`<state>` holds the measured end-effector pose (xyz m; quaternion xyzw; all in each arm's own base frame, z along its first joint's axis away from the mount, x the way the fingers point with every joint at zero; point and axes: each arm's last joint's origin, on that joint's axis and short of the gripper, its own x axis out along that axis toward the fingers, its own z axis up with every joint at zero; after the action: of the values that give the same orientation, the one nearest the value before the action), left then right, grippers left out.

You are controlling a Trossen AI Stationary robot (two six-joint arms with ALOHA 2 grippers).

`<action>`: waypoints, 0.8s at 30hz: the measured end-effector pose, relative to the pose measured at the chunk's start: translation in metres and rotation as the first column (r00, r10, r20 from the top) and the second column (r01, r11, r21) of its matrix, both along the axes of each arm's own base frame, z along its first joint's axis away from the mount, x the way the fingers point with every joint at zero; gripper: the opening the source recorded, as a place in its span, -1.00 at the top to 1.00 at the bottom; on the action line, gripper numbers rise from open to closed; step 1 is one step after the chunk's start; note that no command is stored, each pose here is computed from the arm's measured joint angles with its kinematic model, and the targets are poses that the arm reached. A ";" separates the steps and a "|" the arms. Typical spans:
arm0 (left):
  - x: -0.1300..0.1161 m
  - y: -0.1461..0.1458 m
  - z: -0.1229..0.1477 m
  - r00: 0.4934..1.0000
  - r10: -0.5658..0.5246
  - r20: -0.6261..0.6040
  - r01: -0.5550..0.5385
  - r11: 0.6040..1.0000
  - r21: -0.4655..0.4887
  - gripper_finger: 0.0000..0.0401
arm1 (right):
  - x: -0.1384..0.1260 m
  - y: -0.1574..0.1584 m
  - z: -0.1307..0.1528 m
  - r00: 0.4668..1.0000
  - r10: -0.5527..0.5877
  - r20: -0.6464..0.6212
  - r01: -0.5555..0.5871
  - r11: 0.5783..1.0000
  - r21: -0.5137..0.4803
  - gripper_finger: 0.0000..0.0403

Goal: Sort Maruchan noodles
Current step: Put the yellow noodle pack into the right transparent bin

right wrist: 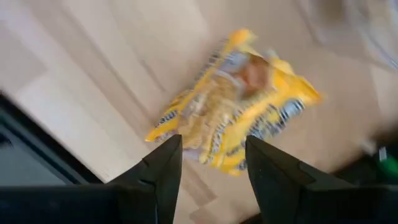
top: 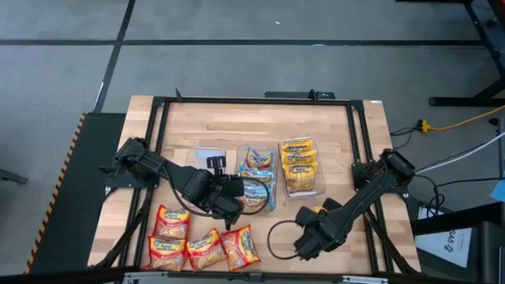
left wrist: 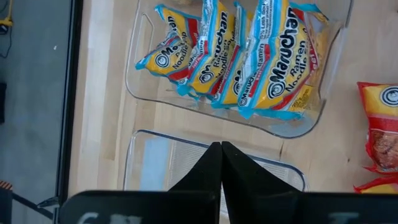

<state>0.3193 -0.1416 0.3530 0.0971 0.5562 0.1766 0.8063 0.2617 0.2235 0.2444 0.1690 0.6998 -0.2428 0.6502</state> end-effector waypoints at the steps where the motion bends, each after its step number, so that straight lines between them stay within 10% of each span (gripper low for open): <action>1: 0.000 0.000 0.000 1.000 0.000 0.000 0.000 1.000 0.000 1.00 | -0.001 -0.001 0.003 0.999 -0.040 -0.007 0.040 0.999 -0.016 0.13; 15: -0.004 -0.008 0.000 1.000 -0.024 -0.005 0.024 1.000 -0.007 1.00 | -0.062 0.019 0.003 0.988 -0.137 -0.074 0.122 0.977 -0.177 0.13; 24: -0.004 -0.007 0.000 1.000 -0.023 -0.006 0.023 1.000 -0.008 1.00 | -0.143 -0.033 0.022 0.926 -0.370 0.074 0.377 0.909 -0.177 0.29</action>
<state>0.3157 -0.1490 0.3528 0.1011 0.5580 0.1648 0.8070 0.1191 0.1901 0.2662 0.2420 0.6156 -0.4244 0.6183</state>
